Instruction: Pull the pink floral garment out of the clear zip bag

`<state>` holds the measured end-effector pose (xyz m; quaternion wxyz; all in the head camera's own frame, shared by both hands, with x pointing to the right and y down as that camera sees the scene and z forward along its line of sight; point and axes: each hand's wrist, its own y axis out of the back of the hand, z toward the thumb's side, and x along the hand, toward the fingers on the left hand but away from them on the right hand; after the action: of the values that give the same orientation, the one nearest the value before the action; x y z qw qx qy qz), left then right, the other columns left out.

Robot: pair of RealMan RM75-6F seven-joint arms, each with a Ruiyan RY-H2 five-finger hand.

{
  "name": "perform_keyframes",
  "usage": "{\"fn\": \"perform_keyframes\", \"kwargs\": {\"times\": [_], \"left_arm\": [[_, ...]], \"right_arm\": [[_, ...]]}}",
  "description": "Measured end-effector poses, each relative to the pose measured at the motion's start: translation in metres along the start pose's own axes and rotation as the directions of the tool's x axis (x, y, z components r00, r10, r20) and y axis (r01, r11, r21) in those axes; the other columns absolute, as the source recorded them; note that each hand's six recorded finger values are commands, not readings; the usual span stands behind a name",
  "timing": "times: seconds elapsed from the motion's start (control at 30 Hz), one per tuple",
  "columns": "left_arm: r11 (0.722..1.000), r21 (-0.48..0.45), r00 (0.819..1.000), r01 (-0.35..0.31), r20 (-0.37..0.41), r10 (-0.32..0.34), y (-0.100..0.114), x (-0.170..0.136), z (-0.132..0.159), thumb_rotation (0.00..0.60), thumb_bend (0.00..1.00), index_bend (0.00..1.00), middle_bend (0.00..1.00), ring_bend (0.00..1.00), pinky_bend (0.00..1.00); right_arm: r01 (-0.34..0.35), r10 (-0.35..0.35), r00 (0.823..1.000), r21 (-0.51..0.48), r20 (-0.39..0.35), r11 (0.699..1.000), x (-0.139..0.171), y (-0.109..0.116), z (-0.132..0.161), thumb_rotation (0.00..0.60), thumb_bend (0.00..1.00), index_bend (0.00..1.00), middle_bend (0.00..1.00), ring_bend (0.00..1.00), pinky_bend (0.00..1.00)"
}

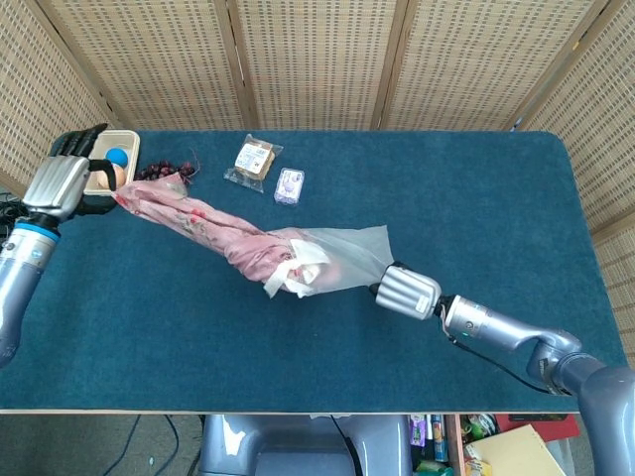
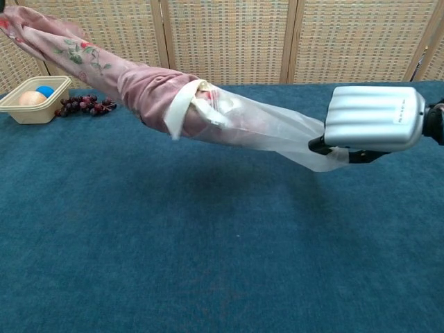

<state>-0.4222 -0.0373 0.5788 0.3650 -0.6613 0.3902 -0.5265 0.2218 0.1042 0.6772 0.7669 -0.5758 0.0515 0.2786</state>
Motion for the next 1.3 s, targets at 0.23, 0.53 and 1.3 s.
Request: {"fn": "perform_keyframes", "kwargs": {"times": [0.23, 0.53, 1.3], "left_arm": [[0.999, -0.010, 0.997, -0.032, -0.068, 0.031, 0.018, -0.007, -0.037, 0.600, 0.43, 0.68, 0.00, 0.00, 0.00], [0.999, -0.016, 0.993, -0.035, -0.110, 0.033, 0.022, -0.012, -0.065, 0.600, 0.43, 0.68, 0.00, 0.00, 0.00], [0.993, -0.040, 0.991, -0.107, -0.080, 0.104, 0.009, -0.095, -0.068, 0.600, 0.07, 0.00, 0.00, 0.00, 0.00]], "right_arm": [[-0.065, 0.064, 0.997, 0.023, 0.046, 0.998, 0.015, -0.017, -0.015, 0.600, 0.54, 0.73, 0.89, 0.88, 1.00], [-0.128, 0.125, 0.988, 0.026, 0.086, 0.991, 0.032, -0.034, -0.023, 0.600, 0.54, 0.73, 0.89, 0.88, 1.00], [-0.032, 0.226, 0.852, -0.383, 0.473, 0.923, 0.103, 0.003, -0.009, 0.600, 0.00, 0.00, 0.00, 0.00, 0.00]]}}
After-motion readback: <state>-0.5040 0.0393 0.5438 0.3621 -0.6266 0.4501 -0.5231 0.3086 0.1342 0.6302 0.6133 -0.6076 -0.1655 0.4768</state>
